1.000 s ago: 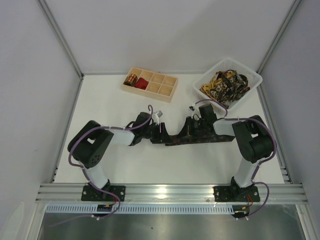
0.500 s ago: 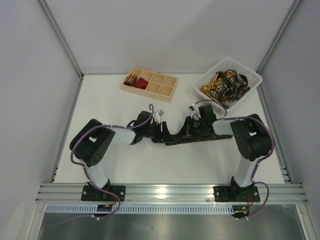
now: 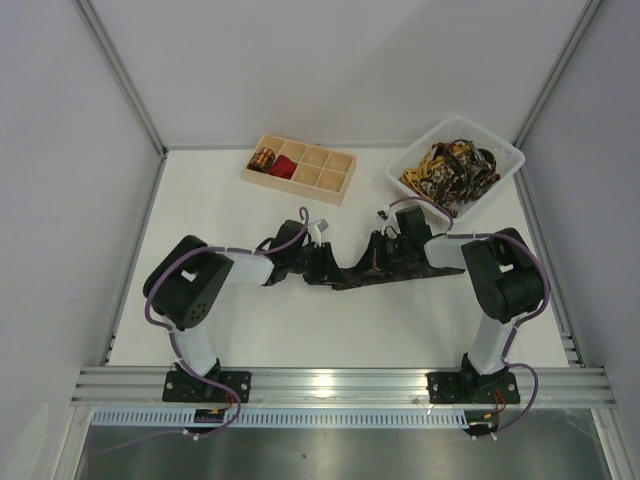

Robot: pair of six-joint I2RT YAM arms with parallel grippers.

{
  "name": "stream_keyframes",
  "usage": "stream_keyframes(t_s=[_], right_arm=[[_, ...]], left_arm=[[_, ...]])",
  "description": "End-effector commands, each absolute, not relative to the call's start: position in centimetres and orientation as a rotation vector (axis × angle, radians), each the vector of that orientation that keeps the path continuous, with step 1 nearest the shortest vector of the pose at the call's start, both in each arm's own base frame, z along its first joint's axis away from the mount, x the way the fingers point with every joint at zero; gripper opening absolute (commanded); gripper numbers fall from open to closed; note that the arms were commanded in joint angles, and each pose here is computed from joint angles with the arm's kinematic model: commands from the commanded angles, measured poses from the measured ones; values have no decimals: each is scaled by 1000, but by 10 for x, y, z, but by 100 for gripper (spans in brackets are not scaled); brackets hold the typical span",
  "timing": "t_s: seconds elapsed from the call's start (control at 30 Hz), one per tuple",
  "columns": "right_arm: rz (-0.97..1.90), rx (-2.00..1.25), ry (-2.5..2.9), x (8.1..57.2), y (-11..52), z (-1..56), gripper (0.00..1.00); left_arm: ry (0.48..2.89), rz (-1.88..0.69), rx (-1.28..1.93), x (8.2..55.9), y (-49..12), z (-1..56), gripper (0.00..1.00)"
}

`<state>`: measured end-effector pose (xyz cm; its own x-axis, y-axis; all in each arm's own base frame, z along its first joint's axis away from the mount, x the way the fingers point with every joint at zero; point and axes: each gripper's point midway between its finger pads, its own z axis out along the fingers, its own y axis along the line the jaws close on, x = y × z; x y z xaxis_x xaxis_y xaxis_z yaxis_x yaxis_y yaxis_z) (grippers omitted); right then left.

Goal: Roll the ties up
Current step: Roll the tie

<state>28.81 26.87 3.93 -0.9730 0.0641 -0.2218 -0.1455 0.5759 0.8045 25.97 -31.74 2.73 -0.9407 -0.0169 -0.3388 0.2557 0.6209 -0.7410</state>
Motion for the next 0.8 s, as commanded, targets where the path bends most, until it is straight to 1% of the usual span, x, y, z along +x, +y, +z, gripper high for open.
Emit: stream_keyframes(t_s=[0.0,0.17,0.33,0.5,0.6,0.7,0.77], right_arm=[[1235,-110,2565,301,264,52,0],[1104,-21,2548,333,236,60,0],[919,43,2601,353,214,37,0],[822,90,2668,336,204,6,0],[755,111,2721,309,194,-16,0],[762,130,2719,297,190,-15,0],[783,142,2743,277,191,-18,0]], left_arm=[[2542,-1205,222,264,-319,25,29],[2566,-1188,235,260,-312,25,29],[2605,-1164,271,252,-306,22,28],[2621,-1132,297,249,-297,26,28],[2622,-1114,310,250,-292,30,28],[2628,-1100,307,251,-287,32,28],[2624,-1098,309,252,-285,34,28]])
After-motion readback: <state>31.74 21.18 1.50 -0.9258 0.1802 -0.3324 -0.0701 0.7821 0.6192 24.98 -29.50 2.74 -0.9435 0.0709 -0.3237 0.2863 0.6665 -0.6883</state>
